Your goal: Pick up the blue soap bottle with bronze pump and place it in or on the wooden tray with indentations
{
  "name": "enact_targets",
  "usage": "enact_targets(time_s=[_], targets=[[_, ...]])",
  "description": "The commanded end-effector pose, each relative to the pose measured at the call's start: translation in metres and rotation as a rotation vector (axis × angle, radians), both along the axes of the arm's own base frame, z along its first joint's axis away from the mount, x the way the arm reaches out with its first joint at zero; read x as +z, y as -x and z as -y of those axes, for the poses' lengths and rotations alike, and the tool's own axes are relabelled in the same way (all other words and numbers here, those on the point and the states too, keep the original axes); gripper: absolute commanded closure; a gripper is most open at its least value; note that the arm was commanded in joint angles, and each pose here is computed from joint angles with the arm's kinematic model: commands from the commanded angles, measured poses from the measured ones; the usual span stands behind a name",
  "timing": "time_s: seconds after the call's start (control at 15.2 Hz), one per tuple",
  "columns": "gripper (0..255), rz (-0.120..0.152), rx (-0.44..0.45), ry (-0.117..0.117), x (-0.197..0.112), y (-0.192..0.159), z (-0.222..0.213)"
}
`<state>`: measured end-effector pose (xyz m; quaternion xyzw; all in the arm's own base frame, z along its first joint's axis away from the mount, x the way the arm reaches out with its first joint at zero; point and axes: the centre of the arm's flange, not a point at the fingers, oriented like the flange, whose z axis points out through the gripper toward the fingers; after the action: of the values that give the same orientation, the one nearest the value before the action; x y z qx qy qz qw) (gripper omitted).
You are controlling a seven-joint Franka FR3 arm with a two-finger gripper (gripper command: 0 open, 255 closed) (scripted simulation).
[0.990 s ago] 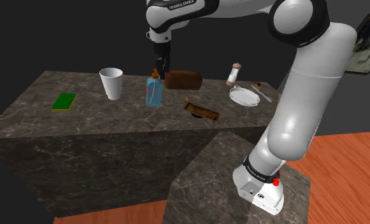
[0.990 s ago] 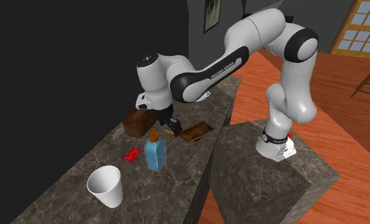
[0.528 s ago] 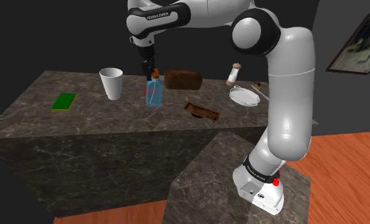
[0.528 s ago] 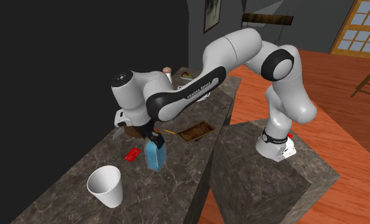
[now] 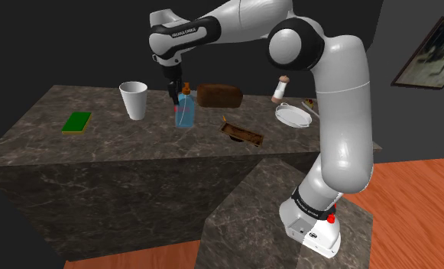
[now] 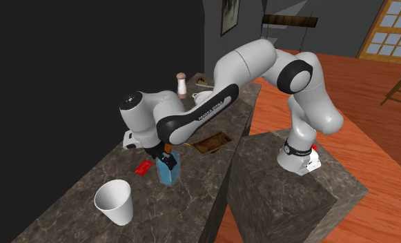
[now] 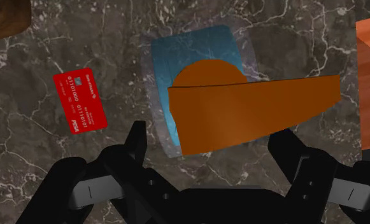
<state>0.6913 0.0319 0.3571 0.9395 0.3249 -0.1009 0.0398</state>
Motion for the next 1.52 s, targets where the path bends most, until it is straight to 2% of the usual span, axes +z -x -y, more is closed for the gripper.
enact_targets(time_s=[0.0,0.46,0.53,1.12,1.45], targets=[[0,0.0,0.0,0.0,-0.008,0.001,0.002],[0,0.0,0.0,0.0,-0.008,0.001,0.002],[255,0.0,0.0,0.0,-0.008,0.001,0.002],[255,0.0,0.0,0.0,-0.008,0.001,0.002],[255,0.0,0.0,0.0,0.018,0.001,0.002]])
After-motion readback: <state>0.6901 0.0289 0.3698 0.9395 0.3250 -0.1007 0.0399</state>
